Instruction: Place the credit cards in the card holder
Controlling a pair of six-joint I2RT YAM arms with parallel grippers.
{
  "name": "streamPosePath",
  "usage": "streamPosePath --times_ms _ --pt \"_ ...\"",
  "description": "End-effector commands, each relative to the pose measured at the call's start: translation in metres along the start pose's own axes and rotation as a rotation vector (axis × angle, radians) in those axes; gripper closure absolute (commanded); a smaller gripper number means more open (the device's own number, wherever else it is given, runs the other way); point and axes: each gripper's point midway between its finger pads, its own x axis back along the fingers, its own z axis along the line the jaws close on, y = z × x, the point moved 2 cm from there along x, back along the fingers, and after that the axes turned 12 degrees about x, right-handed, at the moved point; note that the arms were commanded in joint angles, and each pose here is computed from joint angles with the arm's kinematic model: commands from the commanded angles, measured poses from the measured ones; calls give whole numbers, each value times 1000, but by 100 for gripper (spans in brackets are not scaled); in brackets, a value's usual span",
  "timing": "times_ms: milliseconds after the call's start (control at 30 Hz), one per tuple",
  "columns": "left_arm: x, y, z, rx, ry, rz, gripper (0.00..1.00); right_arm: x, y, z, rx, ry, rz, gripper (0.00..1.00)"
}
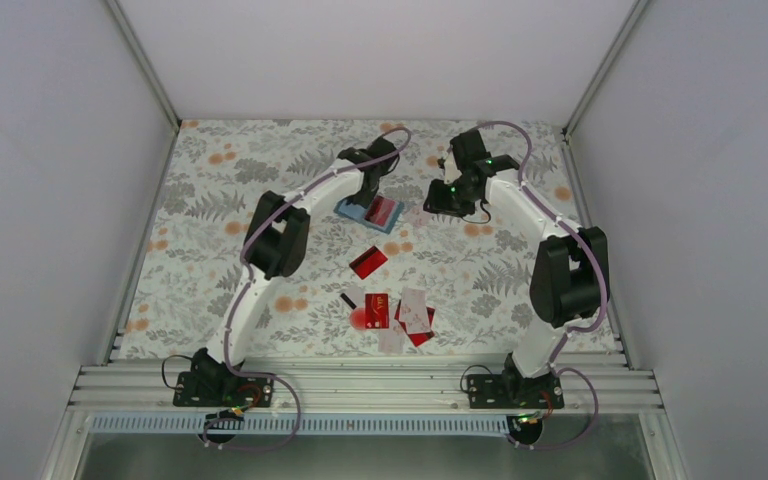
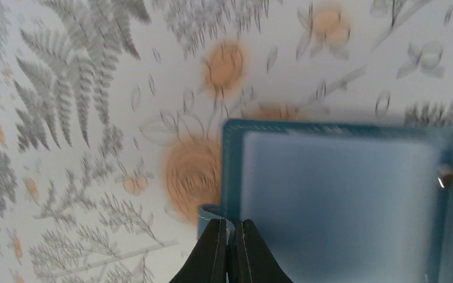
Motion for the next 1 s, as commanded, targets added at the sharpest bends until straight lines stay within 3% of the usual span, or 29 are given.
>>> streamPosePath --times_ms 0,200,400,733,967 --pt "21 -23 11 67 -45 65 98 -6 4 1 -21 32 -13 62" --pt "36 -61 17 137 -100 138 98 -20 -4 16 -14 175 -31 58" --pt "50 -89 17 148 -133 164 98 -44 -5 39 -10 394 -26 41" --pt "94 -124 6 55 -300 133 98 -75 18 45 37 485 20 36" --pt "91 -161 31 70 -228 181 98 -100 18 49 50 561 77 32"
